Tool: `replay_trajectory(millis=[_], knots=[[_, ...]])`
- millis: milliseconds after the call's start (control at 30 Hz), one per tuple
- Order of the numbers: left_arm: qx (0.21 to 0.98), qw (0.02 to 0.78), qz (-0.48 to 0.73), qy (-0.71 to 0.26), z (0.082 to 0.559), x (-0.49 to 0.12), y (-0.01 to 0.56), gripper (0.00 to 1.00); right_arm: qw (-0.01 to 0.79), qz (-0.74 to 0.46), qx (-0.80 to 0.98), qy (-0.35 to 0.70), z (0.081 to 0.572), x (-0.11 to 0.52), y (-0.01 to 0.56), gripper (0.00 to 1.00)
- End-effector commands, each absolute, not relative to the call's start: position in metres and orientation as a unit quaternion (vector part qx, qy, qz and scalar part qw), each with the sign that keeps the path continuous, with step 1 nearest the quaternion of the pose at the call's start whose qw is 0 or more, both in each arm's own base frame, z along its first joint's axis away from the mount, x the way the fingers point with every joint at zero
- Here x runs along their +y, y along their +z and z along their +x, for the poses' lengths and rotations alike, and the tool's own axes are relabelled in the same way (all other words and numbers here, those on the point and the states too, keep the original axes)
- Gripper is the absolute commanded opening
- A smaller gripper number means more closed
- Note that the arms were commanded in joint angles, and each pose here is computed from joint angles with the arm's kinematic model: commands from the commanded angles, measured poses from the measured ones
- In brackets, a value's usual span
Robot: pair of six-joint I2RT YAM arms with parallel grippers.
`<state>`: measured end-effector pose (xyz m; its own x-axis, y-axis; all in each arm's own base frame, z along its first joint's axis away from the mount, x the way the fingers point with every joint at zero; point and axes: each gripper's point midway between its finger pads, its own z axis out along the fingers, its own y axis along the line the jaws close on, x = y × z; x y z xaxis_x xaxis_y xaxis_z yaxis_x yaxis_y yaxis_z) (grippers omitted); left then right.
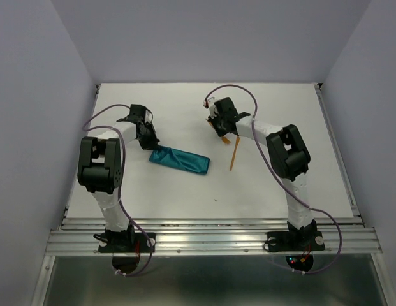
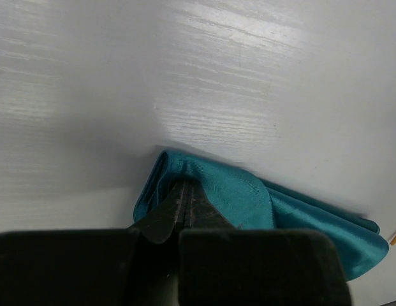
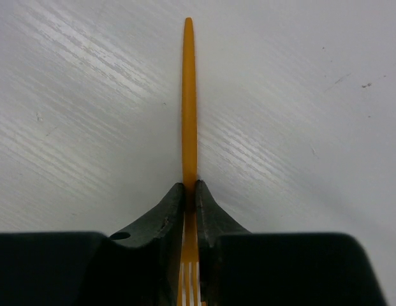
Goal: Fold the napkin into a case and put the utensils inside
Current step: Pick up the fork from the center of the board, then insert the fork into the folded napkin.
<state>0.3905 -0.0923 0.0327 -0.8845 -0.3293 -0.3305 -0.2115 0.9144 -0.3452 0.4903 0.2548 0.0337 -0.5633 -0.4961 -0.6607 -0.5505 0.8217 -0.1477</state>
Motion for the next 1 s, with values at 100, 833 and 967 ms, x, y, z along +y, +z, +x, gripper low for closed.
replay_trajectory(millis=[100,833,967], knots=[[0.959,0.186,-0.138,-0.165,0.399,-0.101,0.027,0.01,0.394,-0.297,0.869,0.038,0.501,0.263,0.055,0.08],[0.958,0.182,-0.106,-0.195,0.365,-0.137,0.038,0.01,0.401,-0.497,0.762,0.107,0.379,0.321,0.122,0.05],[0.955,0.204,-0.108,-0.185,0.371,-0.13,0.056,0.01,0.367,-0.52,0.765,0.095,0.361,0.321,0.107,0.04]])
